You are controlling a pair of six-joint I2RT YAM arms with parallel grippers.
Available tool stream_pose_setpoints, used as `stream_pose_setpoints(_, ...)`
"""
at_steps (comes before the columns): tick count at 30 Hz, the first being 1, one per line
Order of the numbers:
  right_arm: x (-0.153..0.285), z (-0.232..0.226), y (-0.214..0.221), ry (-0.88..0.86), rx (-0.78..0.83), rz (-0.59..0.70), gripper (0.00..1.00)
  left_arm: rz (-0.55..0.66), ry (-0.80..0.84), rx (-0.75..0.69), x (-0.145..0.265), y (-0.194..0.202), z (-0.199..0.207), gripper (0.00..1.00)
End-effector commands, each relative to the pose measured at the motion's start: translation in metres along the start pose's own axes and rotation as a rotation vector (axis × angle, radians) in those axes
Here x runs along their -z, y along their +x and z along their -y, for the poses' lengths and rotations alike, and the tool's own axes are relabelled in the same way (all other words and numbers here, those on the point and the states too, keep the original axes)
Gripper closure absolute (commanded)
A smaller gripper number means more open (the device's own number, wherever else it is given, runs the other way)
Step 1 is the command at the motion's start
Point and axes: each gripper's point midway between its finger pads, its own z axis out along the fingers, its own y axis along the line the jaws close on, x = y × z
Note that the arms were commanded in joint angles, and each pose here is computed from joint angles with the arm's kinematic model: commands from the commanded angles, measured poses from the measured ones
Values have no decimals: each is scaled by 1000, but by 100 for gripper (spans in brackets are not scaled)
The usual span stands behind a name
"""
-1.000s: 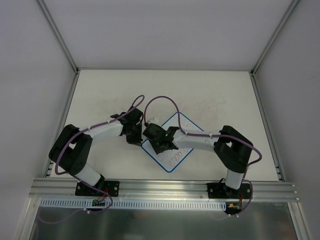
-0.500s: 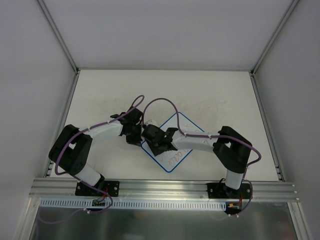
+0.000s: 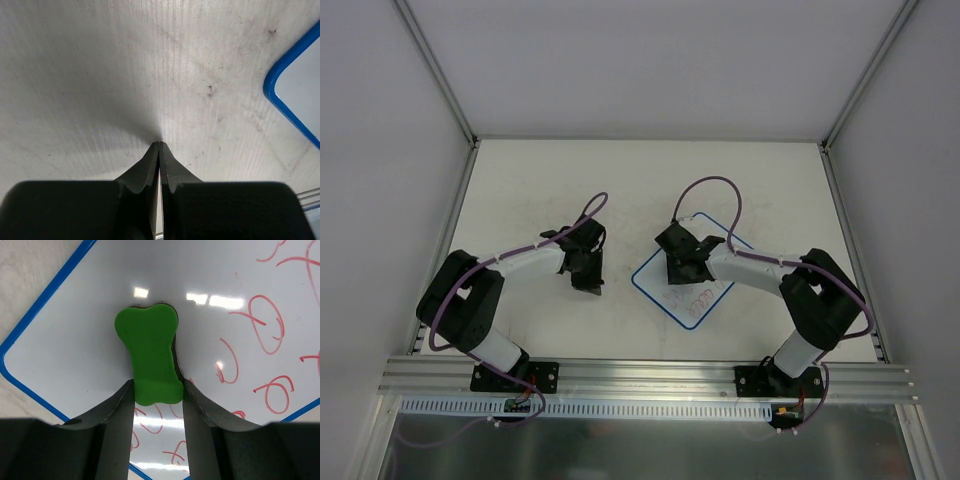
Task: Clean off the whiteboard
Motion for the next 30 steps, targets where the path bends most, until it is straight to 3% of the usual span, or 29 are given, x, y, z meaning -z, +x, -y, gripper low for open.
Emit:
stream_pose_setpoints(1, 7, 11, 13, 34, 16, -28, 100, 28, 33, 12, 13, -4, 6, 100)
stream_pose_setpoints(3, 7, 10, 12, 31, 6, -26, 100, 42, 59, 30, 18, -9, 14, 90)
stream_pose_setpoints(4, 6, 9, 13, 33, -2, -30, 100, 50, 71, 37, 21, -11, 17, 74)
stream_pose_setpoints(5, 5, 9, 14, 35, -8, -35, 100, 62, 83, 43, 24, -16, 22, 68)
stream_pose_setpoints(9, -1, -9, 22, -32, -34, -79, 100, 89, 126, 31, 33, -27, 41, 49)
stream_pose_setpoints(20, 3, -35, 24, -128, -10, -82, 100, 56, 146, -44, 15, -45, 70, 49)
stream_pose_setpoints(30, 7, -52, 25, -184, 31, -79, 100, 16, 88, -116, -14, -50, 63, 53)
